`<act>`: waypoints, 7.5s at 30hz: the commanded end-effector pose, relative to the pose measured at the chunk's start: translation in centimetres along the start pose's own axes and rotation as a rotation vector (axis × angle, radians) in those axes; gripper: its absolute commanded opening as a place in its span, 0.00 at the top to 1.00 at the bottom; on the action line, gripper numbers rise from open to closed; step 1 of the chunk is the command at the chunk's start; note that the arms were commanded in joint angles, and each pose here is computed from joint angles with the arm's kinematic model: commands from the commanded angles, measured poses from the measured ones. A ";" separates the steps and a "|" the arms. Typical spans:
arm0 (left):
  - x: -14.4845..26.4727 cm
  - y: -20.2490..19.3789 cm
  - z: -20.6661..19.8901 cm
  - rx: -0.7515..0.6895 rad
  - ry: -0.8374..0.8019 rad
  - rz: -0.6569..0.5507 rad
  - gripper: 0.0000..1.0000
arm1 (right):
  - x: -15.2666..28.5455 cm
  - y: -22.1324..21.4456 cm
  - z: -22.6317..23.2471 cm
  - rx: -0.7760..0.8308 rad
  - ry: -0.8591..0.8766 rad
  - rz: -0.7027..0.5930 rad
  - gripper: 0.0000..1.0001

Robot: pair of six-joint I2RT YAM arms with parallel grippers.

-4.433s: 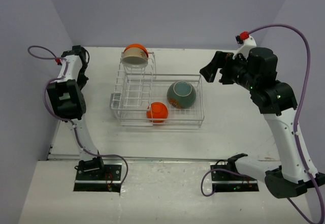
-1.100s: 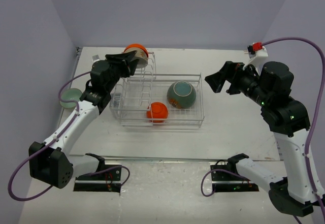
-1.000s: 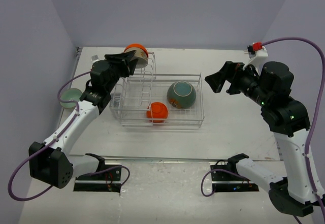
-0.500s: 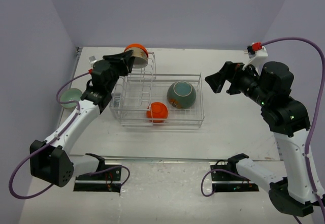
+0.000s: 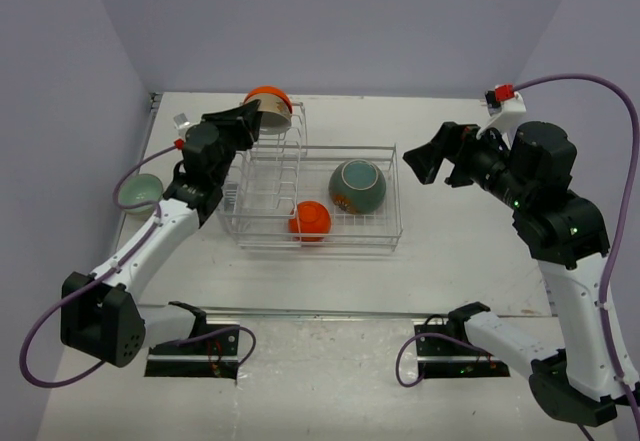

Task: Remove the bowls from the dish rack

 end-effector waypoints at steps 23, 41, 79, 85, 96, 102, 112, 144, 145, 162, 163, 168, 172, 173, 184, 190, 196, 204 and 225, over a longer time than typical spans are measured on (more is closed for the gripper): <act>-0.7 -1.3 -0.3 0.034 -0.134 0.026 1.00 | -0.3 0.3 0.1 0.025 0.013 -0.021 0.01; 1.0 -1.1 -0.7 0.041 -0.269 0.051 1.00 | -0.6 0.3 0.0 0.028 0.011 -0.020 0.01; 1.5 -0.9 2.6 -0.001 -0.392 0.116 1.00 | -1.1 0.1 -0.3 0.037 0.007 -0.023 0.01; 1.6 -1.2 2.2 0.007 -0.415 0.140 1.00 | -1.4 0.3 -0.1 0.038 0.012 -0.025 0.01; 2.6 -1.6 0.3 0.018 -0.398 0.141 1.00 | -1.5 0.8 -0.1 0.038 0.003 -0.029 0.01; 4.3 -1.8 -1.1 0.011 -0.386 0.140 1.00 | -1.6 1.2 0.0 0.031 0.003 -0.025 0.01; 5.1 -3.1 -3.4 -0.025 -0.454 0.225 1.00 | -2.3 1.8 0.1 0.025 -0.001 -0.016 0.01; 6.8 -3.1 -4.9 -0.019 -0.619 0.224 1.00 | -3.2 1.1 0.0 0.045 0.000 0.001 0.01; 6.9 -3.1 -5.2 -0.031 -0.630 0.224 1.00 | -3.2 1.2 0.0 0.048 0.001 -0.001 0.01; 7.9 -3.6 -8.4 -0.045 -0.701 0.228 1.00 | -2.6 1.0 0.4 0.050 0.015 0.000 0.01; 8.1 -3.6 -8.8 -0.042 -0.711 0.229 1.00 | -2.5 1.0 0.4 0.051 0.017 -0.001 0.01; 8.9 -3.7 -10.0 -0.049 -0.718 0.227 1.00 | -2.2 1.4 0.6 0.051 0.019 -0.010 0.01; 9.5 -3.7 -10.8 -0.053 -0.723 0.226 1.00 | -2.0 1.6 0.8 0.047 0.026 -0.016 0.01; 9.6 -3.7 -10.9 -0.058 -0.715 0.221 1.00 | -1.9 1.7 0.9 0.046 0.028 -0.017 0.01; 12.2 0.3 -15.6 -0.383 -0.563 0.040 1.00 | -1.8 1.5 1.2 0.024 0.044 -0.005 0.01; 12.0 5.6 -17.9 -0.663 -0.252 -0.172 1.00 | -2.1 1.0 1.1 0.018 0.047 0.009 0.01; 7.8 12.0 -15.9 -0.909 0.230 -0.345 1.00 | -1.9 0.9 1.1 0.018 0.050 0.015 0.01; 3.1 17.5 -12.9 -1.030 0.646 -0.366 1.00 | -2.2 0.6 0.9 0.020 0.037 0.031 0.01; 0.3 28.3 2.7 -0.955 1.236 -0.305 1.00 | -4.5 1.4 0.1 0.020 -0.026 0.063 0.01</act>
Point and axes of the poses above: each gripper's point midway between its finger pads, its own x axis back along the fingers, its own z axis along the line the jaws close on, y = z × x, the point moved 5 cm from there along x, back along the fingers, and after that the axes turned 3 degrees about x, right-handed, at the moved point
